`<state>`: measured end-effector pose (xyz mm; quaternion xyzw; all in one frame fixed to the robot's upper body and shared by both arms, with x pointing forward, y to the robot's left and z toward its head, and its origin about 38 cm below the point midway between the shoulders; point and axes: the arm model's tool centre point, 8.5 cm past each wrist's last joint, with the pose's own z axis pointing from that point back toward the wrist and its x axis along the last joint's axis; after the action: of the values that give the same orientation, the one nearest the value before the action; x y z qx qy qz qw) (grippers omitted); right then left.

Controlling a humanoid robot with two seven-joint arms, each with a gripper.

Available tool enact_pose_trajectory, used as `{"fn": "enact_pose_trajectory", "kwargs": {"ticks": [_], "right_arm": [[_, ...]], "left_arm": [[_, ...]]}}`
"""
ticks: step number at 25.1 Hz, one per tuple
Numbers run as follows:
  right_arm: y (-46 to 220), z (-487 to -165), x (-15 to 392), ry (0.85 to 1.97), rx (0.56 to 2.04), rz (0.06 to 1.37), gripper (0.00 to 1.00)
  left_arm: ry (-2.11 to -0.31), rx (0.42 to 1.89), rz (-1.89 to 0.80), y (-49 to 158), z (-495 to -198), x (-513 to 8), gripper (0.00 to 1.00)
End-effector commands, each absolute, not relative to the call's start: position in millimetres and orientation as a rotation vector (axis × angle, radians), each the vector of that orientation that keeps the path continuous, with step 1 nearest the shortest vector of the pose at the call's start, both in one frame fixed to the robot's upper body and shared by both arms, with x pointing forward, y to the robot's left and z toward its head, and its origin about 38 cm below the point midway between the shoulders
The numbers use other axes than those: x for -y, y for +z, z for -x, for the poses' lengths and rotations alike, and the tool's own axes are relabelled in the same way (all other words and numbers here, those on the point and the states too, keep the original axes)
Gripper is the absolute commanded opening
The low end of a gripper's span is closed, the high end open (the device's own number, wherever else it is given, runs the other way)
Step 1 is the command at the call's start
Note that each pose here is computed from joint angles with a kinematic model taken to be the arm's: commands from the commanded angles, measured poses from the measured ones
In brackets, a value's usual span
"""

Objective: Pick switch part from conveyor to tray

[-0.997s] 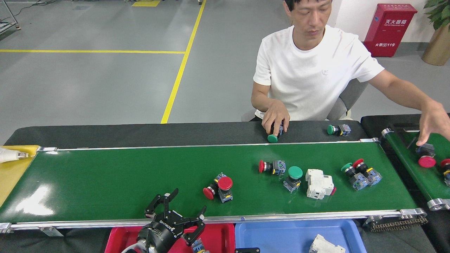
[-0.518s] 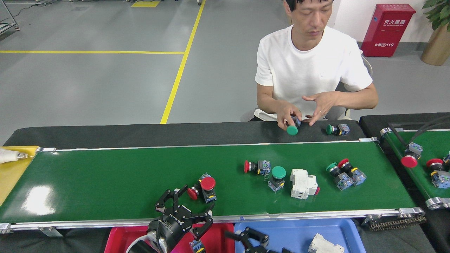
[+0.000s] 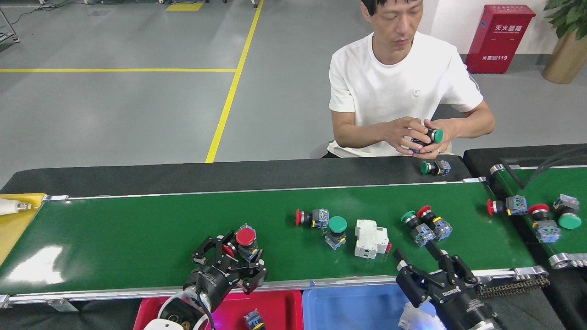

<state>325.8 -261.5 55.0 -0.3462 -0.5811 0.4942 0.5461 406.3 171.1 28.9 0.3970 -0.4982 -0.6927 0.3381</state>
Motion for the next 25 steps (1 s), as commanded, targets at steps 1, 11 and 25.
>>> {"fn": "enact_pose_trajectory", "kwargs": {"ticks": [1,11,25], "right_arm": [[56.9,-328.6,263.8,1.169,1.334,0.871,0.91],[47.9,-372.9,239.6,1.232,1.220,0.896,0.92],[47.9,-413.1,201.0,1.293,1.176,0.899,0.94]], "left_arm": [[-1.774,1.328,-1.078,40.2,-412.7,-176.1,0.02],[-1.698,1.376,-1.102,57.7,-339.3,-234.9,0.02],[-1.887,1.300,-1.045,32.9,-253.4,-256.3,1.00]]}}
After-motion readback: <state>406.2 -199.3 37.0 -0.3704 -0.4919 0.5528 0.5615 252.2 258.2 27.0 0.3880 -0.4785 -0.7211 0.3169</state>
